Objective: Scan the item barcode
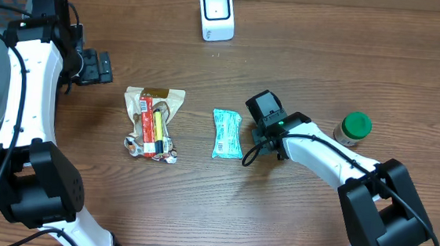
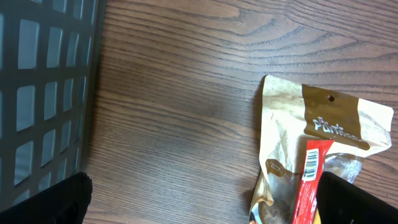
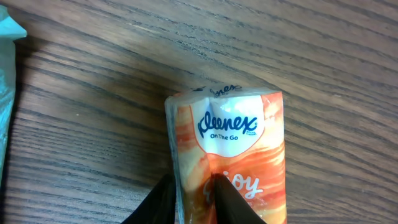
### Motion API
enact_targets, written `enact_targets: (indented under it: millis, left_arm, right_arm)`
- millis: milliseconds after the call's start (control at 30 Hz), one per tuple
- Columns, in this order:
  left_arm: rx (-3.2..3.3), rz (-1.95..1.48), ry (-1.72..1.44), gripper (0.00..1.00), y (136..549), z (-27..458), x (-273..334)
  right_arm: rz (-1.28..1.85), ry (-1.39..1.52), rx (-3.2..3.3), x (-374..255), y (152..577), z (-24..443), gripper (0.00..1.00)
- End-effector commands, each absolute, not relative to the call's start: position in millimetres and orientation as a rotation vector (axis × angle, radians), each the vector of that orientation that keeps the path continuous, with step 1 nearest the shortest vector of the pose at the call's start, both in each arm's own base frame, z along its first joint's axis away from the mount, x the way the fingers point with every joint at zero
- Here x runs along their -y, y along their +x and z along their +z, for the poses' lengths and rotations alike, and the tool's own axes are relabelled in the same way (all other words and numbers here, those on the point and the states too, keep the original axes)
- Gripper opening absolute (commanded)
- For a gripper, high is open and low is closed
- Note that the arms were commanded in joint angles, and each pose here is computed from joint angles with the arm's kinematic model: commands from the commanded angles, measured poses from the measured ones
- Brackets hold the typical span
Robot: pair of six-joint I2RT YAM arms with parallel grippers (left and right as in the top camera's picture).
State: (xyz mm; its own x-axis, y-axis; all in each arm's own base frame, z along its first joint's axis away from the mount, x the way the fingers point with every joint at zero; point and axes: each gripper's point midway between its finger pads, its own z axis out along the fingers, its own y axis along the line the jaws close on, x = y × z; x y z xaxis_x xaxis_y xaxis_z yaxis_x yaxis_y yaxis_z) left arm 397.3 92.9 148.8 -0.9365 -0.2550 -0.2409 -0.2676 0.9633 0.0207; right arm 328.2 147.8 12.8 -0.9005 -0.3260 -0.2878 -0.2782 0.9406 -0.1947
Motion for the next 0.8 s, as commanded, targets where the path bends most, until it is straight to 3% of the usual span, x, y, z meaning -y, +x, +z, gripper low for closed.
enact_targets:
  millis: [0,233,500,633,767]
  left_arm:
    - [-2.840,0.072,-0.348,1.00,402,163,-89]
    - [-2.840,0.072,-0.348,1.00,402,163,-89]
    - [-2.840,0.072,-0.348,1.00,402,163,-89]
    - [-2.840,0.072,-0.348,1.00,402,163,-89]
    - [-2.840,0.072,-0.348,1.00,402,163,-89]
  right_arm:
    - [-0.208,-0.463,-2.791,-148,321,6,0.22]
    - [-0.203,-0.462,-2.785,-146,319,0,0.28]
    - [-0.118,-0.467,-2.783,-157,319,-3,0.20]
    - [-0.120,-0.466,-2.783,-157,319,-2,0.04]
    - [-0.106,-0.450,-2.767,-160,325,3,0.04]
